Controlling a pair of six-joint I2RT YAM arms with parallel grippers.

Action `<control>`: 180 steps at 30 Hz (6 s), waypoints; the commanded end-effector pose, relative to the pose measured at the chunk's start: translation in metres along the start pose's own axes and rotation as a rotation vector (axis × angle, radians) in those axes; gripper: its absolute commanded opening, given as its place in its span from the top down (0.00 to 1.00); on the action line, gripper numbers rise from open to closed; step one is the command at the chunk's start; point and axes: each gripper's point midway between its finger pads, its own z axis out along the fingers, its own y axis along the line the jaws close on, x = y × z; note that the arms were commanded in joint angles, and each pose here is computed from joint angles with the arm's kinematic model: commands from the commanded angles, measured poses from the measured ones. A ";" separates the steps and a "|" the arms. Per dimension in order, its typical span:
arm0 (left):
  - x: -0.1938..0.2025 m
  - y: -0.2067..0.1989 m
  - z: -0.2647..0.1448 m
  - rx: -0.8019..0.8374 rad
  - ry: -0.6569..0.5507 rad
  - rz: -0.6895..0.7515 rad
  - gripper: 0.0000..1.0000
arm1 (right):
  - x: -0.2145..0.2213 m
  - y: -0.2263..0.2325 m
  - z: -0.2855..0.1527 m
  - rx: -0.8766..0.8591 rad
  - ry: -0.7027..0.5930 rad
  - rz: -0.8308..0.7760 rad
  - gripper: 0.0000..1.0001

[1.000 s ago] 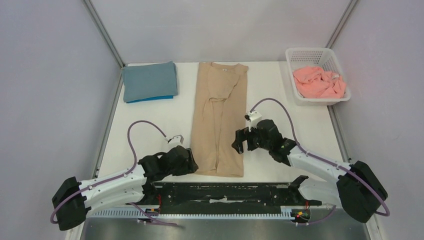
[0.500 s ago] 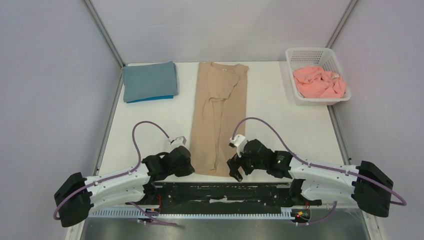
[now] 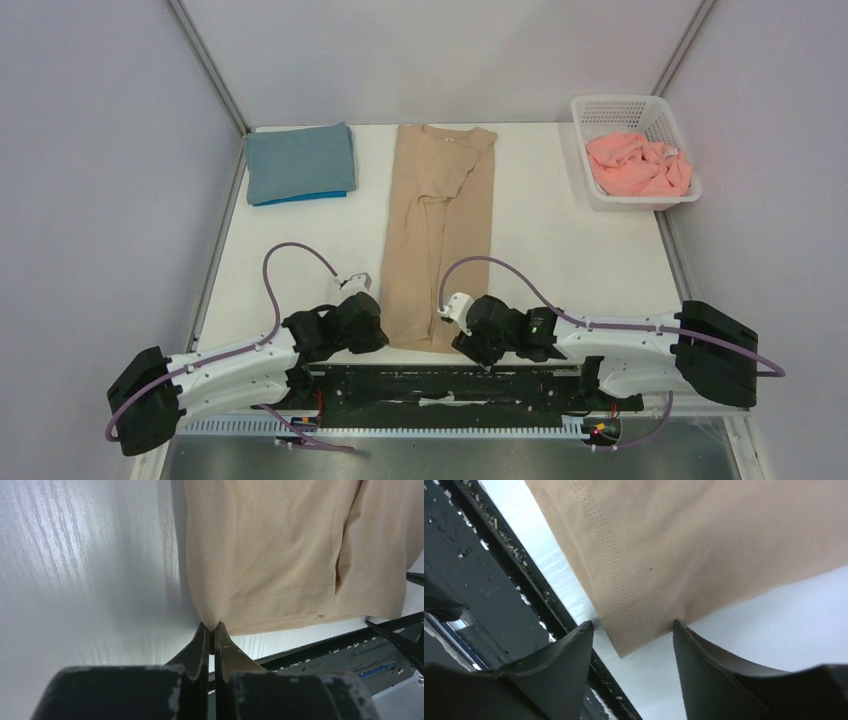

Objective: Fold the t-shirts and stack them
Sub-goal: Grab the bottom of the folded rectangular tshirt with both arms, then fold the folded rectangular tshirt in 1/3 of the way, then grab one side of the 2/3 rectangular tshirt with both arms, then fold the long partially folded tshirt into a neat square

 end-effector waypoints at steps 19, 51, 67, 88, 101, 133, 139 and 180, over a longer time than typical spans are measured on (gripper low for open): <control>0.019 -0.037 -0.035 0.330 0.068 -0.035 0.98 | 0.003 0.031 -0.020 -0.040 -0.087 0.101 1.00; -0.244 -0.114 -0.001 0.164 -0.391 -0.049 0.98 | -0.133 -0.183 -0.052 0.484 -0.355 0.355 1.00; -0.315 -0.106 0.072 0.091 -0.319 -0.049 0.98 | -0.139 -0.273 -0.025 0.544 -0.276 0.384 1.00; -0.349 -0.113 0.098 0.091 -0.259 -0.028 0.22 | -0.145 -0.332 -0.017 0.597 -0.310 0.532 0.02; -0.231 -0.046 0.048 0.055 -0.223 -0.092 0.18 | -0.096 -0.219 -0.053 0.257 -0.697 0.805 0.02; -0.174 -0.012 0.121 -0.007 -0.018 -0.157 0.98 | -0.051 -0.189 0.016 0.234 -0.413 0.849 0.39; -0.172 -0.012 0.121 -0.009 -0.013 -0.159 0.98 | -0.047 -0.190 0.026 0.235 -0.381 0.849 0.55; -0.134 -0.047 -0.119 0.131 -0.331 -0.125 0.98 | -0.127 -0.080 -0.136 -0.017 -0.704 0.593 1.00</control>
